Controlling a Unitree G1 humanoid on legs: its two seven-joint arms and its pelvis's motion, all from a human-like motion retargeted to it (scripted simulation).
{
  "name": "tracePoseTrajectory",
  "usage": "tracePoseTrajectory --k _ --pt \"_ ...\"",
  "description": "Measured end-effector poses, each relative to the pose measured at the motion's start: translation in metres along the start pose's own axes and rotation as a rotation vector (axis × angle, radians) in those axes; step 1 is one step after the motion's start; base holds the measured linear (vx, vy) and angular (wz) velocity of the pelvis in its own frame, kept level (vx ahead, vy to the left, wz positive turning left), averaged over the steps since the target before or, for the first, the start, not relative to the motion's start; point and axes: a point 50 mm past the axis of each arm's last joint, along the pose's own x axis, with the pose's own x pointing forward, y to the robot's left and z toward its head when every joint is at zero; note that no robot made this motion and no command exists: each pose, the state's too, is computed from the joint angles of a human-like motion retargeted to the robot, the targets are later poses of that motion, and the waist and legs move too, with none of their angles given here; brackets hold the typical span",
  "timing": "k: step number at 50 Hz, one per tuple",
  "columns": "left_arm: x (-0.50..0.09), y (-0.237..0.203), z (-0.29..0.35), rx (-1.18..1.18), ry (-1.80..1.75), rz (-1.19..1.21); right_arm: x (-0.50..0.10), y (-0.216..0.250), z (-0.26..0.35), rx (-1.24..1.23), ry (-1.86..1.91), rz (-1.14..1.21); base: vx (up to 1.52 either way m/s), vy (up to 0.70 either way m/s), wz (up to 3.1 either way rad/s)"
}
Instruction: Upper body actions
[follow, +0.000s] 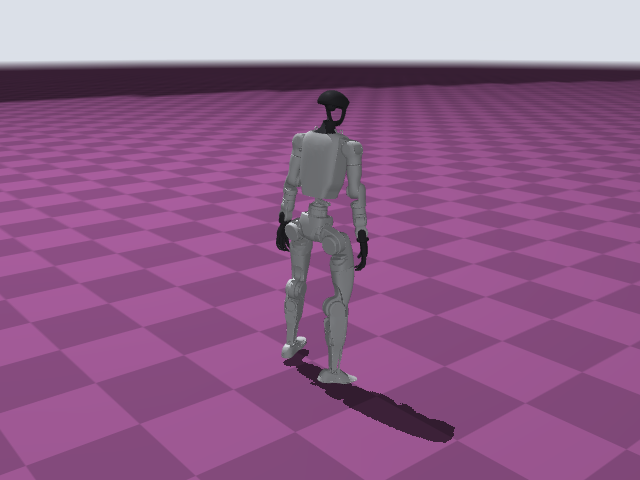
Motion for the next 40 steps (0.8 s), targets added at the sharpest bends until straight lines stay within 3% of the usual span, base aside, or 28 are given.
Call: tracePoseTrajectory --k 7,15,20,25,29,34,40 --pt "-0.002 0.017 0.014 0.040 -0.076 0.115 -0.001 -0.021 -0.002 0.183 -0.009 -0.036 -0.23 -0.20 0.37" --pt "-0.004 0.020 0.034 -0.062 -0.184 0.156 -0.009 -0.080 -0.001 0.196 -0.016 -0.286 -0.12 0.06 -0.78" --pt "-0.026 0.056 0.112 -0.048 -0.486 0.303 -0.022 -0.123 0.053 0.250 -0.257 -0.475 -0.36 0.01 0.04" --pt "-0.081 0.077 0.228 0.128 -0.755 0.418 -0.044 -0.161 0.079 0.372 -0.461 -0.630 -0.22 -0.17 0.29" --pt "-0.150 0.091 0.304 0.099 -1.023 0.440 -0.087 -0.214 0.136 0.283 -0.642 -0.793 -0.34 -0.10 -0.42" --pt "-0.242 0.107 0.359 0.085 -1.303 0.544 -0.171 -0.267 0.211 0.129 -0.925 -0.944 -0.21 -0.02 -0.66" --pt "-0.328 0.098 0.393 0.105 -1.557 0.628 -0.276 -0.296 0.260 0.014 -1.226 -1.131 -0.08 -0.06 -0.39"
